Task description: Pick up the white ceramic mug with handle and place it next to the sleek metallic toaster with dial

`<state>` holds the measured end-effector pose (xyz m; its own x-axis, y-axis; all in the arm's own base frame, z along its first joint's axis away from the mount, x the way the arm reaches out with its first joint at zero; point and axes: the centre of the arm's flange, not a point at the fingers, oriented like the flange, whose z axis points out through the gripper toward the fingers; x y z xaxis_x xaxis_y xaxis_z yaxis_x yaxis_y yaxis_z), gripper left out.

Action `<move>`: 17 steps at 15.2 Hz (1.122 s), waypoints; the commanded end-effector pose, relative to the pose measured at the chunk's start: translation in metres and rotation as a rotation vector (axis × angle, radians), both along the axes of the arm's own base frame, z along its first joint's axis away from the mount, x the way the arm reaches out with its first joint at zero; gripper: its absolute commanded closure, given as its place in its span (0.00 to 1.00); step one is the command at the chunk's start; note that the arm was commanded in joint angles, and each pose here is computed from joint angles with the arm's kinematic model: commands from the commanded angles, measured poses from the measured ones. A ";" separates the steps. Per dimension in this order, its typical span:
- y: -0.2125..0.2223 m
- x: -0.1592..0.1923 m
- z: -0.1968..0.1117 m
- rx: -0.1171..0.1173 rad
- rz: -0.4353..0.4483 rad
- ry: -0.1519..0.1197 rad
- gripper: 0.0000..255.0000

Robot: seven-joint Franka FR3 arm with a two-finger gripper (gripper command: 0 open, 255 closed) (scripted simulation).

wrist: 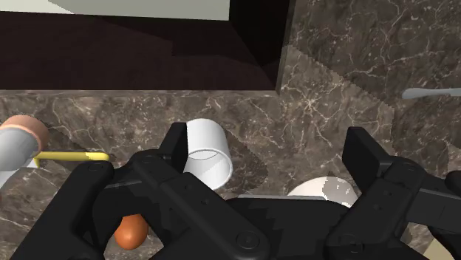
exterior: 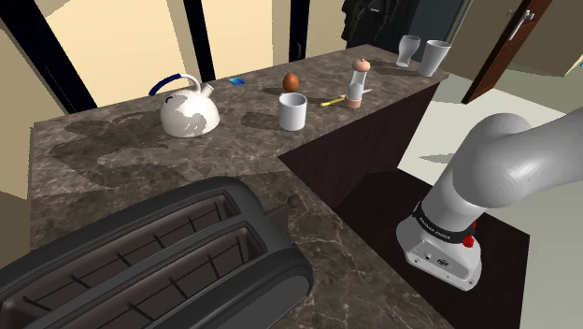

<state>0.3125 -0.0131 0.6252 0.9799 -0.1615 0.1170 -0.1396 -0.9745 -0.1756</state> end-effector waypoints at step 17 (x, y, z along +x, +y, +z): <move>0.014 0.151 -0.150 -0.108 -0.018 0.039 0.00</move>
<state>0.4557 -0.0001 0.4848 0.9813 -0.1665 0.0965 -0.1601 -0.9846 -0.0707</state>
